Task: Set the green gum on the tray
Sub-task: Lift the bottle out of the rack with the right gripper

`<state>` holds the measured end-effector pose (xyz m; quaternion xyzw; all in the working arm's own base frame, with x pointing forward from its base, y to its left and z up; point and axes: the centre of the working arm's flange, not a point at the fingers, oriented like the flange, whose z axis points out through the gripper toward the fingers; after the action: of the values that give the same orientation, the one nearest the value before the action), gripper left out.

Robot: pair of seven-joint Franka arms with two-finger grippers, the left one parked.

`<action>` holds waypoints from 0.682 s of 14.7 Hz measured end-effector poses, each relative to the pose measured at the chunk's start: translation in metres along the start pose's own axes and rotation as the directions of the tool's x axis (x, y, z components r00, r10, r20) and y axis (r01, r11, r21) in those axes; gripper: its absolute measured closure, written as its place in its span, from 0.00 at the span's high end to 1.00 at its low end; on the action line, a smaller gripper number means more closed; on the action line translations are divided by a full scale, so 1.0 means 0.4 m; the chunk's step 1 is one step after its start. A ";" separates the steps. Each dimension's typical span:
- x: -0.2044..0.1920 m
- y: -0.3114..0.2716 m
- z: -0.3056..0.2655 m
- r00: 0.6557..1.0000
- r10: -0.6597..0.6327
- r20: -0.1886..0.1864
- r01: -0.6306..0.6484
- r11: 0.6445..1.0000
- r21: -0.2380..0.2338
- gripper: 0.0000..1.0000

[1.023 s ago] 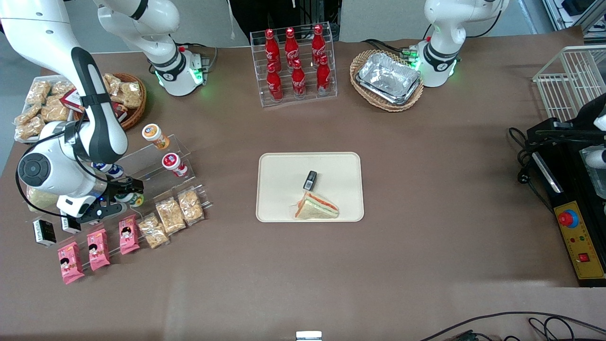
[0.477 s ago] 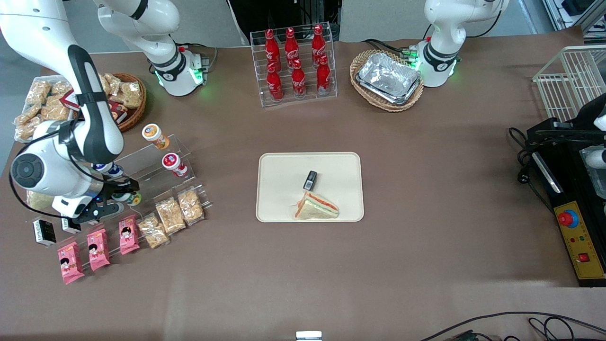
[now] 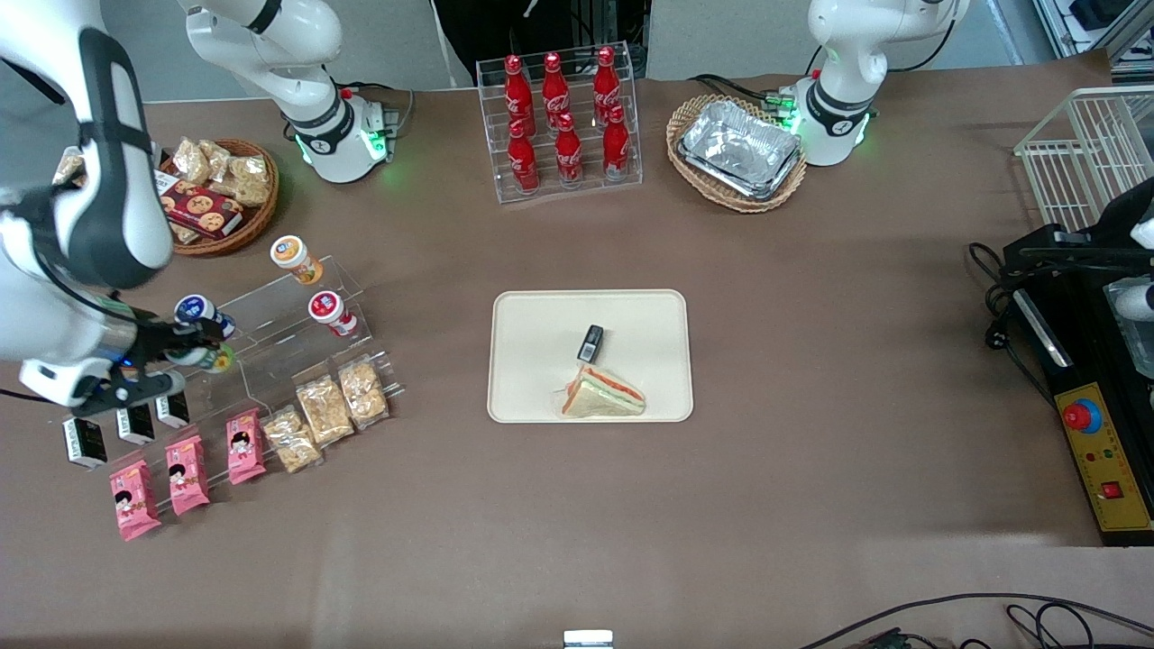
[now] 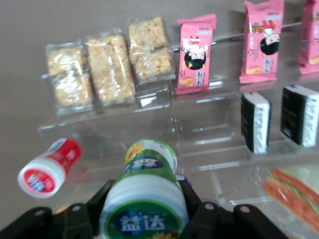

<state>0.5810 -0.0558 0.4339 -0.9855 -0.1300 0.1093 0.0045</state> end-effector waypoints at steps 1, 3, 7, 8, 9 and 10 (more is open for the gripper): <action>-0.016 -0.007 -0.050 1.000 -0.001 0.002 0.001 1.000 0.002 0.57; -0.051 -0.021 -0.161 1.000 -0.002 0.011 0.001 1.000 0.009 0.57; -0.099 -0.066 -0.320 1.000 0.023 0.021 -0.024 0.999 0.047 0.57; -0.096 -0.095 -0.331 0.999 0.046 0.030 -0.047 0.998 0.052 0.56; -0.087 -0.144 -0.336 0.996 0.073 0.041 -0.075 0.996 0.053 0.54; -0.075 -0.205 -0.342 0.994 0.101 0.046 -0.104 0.993 0.062 0.52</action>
<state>0.5615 0.0184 0.5767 -0.9876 -0.0757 0.1347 0.0277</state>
